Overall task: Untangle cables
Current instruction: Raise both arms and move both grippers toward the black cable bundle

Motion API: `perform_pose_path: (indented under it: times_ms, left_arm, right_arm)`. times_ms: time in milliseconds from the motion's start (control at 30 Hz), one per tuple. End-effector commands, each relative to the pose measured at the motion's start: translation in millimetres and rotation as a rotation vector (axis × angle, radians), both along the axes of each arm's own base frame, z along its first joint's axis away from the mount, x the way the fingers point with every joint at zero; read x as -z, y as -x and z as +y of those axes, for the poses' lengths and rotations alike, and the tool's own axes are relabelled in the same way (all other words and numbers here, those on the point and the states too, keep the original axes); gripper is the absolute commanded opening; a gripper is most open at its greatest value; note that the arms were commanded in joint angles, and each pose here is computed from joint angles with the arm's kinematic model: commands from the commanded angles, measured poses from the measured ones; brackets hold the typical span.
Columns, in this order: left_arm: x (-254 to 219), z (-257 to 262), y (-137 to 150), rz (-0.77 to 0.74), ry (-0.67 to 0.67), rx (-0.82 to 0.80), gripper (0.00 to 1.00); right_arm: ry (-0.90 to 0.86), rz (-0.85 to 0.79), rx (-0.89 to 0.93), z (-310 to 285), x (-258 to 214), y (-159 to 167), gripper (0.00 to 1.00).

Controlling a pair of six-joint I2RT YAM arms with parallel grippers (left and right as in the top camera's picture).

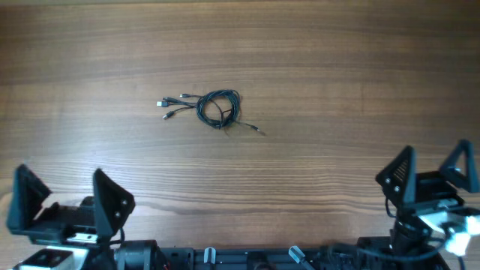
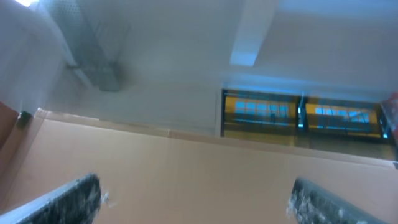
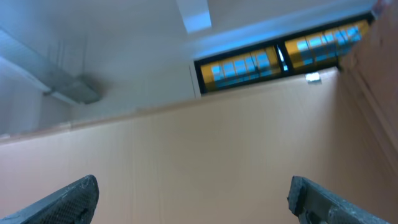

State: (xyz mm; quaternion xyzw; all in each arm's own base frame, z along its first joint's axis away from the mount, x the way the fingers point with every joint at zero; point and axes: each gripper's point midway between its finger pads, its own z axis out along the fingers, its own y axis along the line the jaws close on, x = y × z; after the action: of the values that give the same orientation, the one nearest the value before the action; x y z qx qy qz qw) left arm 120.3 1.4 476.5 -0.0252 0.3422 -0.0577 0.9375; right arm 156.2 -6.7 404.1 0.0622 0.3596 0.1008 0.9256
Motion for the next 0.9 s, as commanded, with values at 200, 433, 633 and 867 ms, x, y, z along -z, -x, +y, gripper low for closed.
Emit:
perform_pose_path:
  times_ms: [200, 433, 633, 867]
  left_arm:
    - [-62.9, -6.8, -64.8, 0.523, -0.028, 0.031, 1.0]
    - [-43.9, -10.0, -160.0, 0.966, -0.025, 0.063, 1.0]
    - [14.6, -39.1, -229.5, 1.309, -0.05, 0.255, 1.0]
    - [121.8, -47.2, -262.0, 1.71, 0.006, 0.336, 1.0]
  right_arm:
    - [0.13, 0.187, -0.09, 26.4, -86.2, -39.0, 1.0]
    - [0.198, 0.659, -0.281, 57.6, -91.3, -120.2, 1.0]
    - [0.153, 1.097, -0.344, 61.4, -55.8, -167.6, 1.0]
    - [0.085, 1.525, -0.612, 94.0, 33.4, -194.9, 1.0]
